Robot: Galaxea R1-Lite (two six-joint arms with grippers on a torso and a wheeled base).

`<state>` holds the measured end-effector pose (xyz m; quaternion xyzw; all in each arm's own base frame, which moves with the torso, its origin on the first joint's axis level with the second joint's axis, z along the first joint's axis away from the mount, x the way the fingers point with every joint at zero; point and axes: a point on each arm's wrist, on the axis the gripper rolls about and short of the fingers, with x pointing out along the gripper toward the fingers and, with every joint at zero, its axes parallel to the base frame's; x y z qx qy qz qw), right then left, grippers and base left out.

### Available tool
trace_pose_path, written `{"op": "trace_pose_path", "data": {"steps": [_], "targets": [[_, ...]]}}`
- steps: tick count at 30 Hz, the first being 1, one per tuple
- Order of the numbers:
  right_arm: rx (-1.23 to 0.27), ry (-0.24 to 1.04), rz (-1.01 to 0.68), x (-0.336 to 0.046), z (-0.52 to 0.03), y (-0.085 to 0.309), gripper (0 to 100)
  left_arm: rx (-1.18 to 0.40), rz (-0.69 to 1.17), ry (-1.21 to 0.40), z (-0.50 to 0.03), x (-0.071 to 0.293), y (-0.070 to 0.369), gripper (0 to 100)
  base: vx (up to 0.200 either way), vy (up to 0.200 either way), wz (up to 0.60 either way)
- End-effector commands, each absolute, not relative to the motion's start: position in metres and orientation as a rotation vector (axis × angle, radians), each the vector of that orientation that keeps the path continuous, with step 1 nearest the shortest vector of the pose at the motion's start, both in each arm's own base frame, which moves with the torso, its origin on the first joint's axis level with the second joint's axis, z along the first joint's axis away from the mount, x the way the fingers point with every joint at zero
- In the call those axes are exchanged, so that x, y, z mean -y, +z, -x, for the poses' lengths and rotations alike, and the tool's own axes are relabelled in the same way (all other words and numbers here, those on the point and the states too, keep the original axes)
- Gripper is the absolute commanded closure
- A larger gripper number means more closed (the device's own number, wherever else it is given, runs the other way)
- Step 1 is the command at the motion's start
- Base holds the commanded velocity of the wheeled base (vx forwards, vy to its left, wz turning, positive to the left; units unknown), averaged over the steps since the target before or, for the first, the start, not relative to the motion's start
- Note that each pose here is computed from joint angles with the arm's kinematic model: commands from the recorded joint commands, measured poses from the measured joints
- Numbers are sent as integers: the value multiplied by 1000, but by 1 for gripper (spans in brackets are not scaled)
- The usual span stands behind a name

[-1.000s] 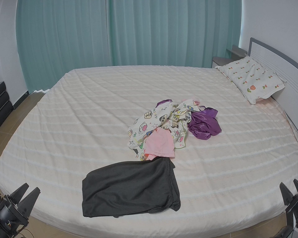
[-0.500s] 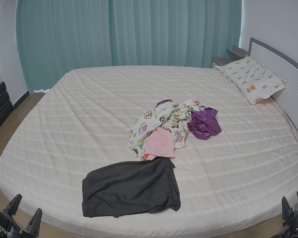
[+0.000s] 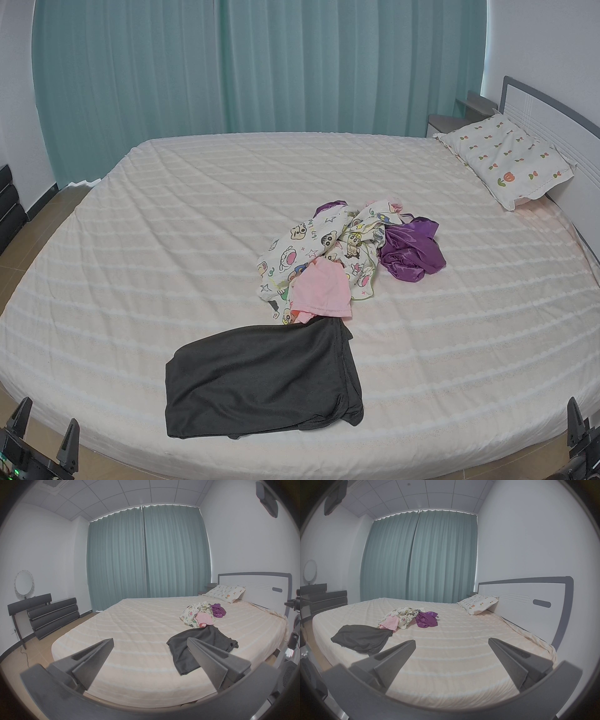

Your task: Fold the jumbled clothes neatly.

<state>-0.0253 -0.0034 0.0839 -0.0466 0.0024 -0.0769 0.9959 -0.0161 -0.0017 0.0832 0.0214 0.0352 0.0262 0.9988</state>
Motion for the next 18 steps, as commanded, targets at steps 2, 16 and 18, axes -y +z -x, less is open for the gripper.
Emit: {"op": "trace_pose_path", "data": {"steps": [2,16,18], "targets": [[-14,-150,70,4,25,82,0,-94,-16,45,15,1,78,0,0,0,0],[27,-146,-14,3,24,82,0,5,-14,-17,23,0,76,0,0,0,0],[54,-110,-99,2,24,83,0,3,-8,-15,23,0,76,0,0,0,0]]}}
